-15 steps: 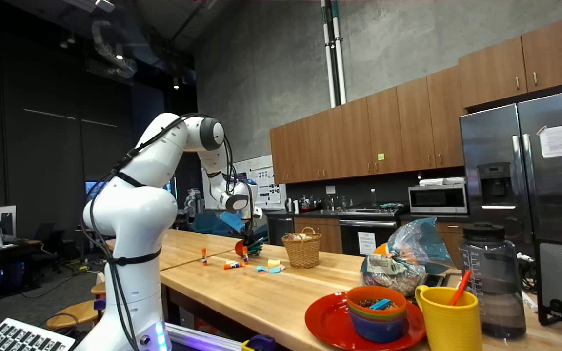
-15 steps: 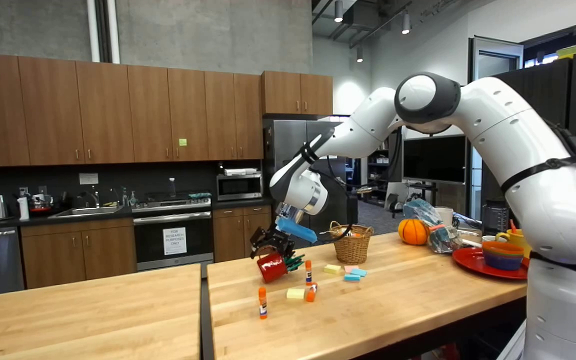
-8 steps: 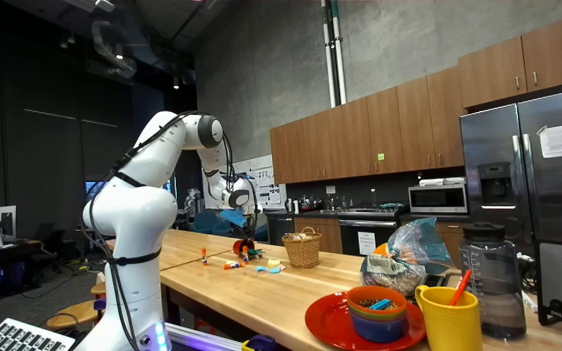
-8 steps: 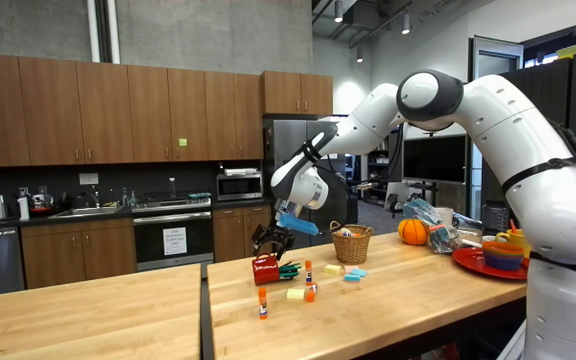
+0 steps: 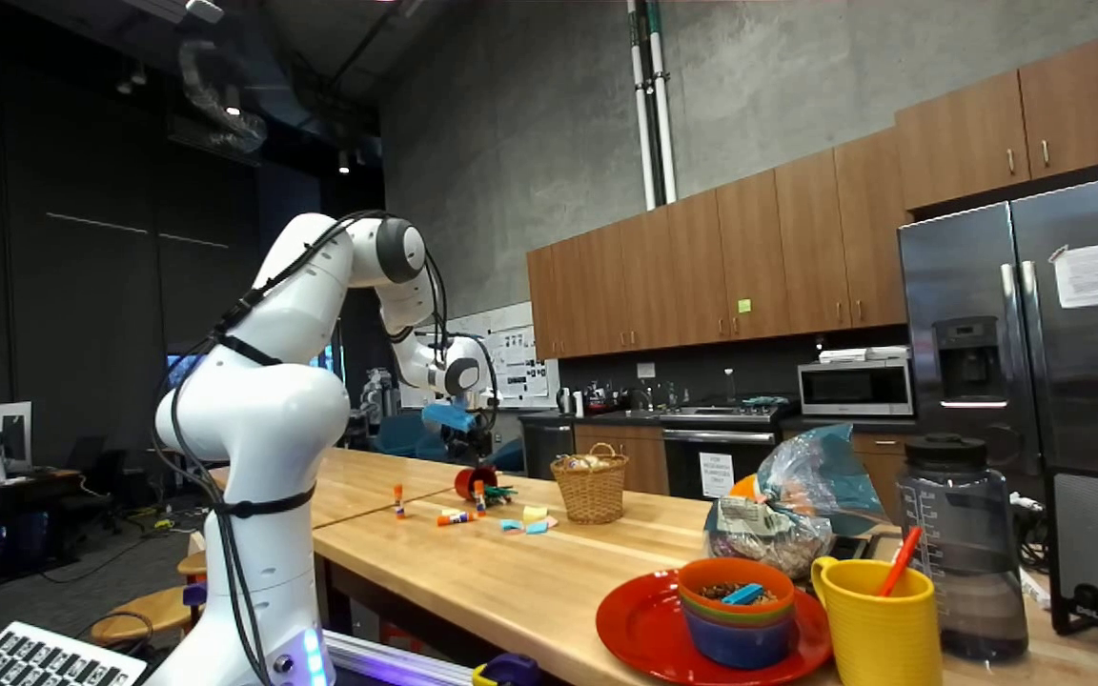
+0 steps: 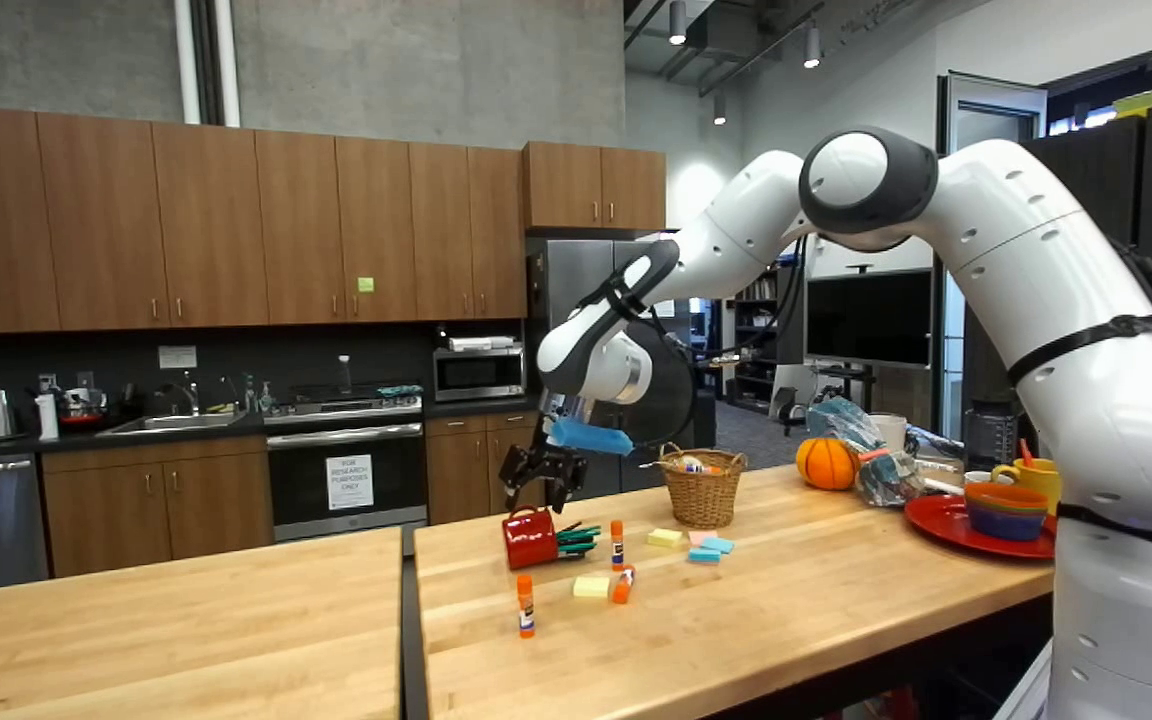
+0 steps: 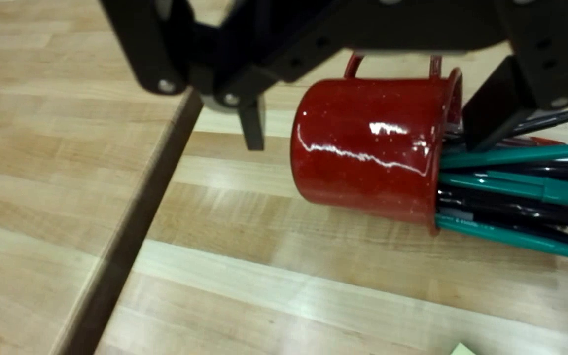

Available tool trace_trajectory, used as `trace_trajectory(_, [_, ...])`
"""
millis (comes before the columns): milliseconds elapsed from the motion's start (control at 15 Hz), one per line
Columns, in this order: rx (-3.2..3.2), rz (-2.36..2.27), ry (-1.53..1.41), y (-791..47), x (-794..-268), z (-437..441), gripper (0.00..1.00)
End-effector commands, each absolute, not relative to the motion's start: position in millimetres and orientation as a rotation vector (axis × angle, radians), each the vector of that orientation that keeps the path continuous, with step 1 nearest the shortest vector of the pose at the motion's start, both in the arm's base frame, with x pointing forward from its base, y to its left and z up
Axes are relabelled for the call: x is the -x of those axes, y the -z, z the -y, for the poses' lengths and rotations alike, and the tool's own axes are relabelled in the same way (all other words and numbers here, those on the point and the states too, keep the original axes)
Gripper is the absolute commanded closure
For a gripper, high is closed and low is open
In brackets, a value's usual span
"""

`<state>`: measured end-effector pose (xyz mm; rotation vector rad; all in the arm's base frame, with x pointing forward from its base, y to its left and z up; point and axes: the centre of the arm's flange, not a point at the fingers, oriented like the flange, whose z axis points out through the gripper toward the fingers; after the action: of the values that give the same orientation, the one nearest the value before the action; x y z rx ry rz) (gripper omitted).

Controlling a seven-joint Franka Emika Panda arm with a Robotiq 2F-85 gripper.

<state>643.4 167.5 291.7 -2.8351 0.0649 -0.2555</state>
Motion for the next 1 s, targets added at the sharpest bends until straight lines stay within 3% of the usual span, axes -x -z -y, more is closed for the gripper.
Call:
trace_trajectory(0, [2.931,-0.079,0.206,-301.1,-632.9,-177.0,0.0])
trace_trajectory(933, [2.843,0.968,0.0,-311.5,-639.8,-151.5,0.0])
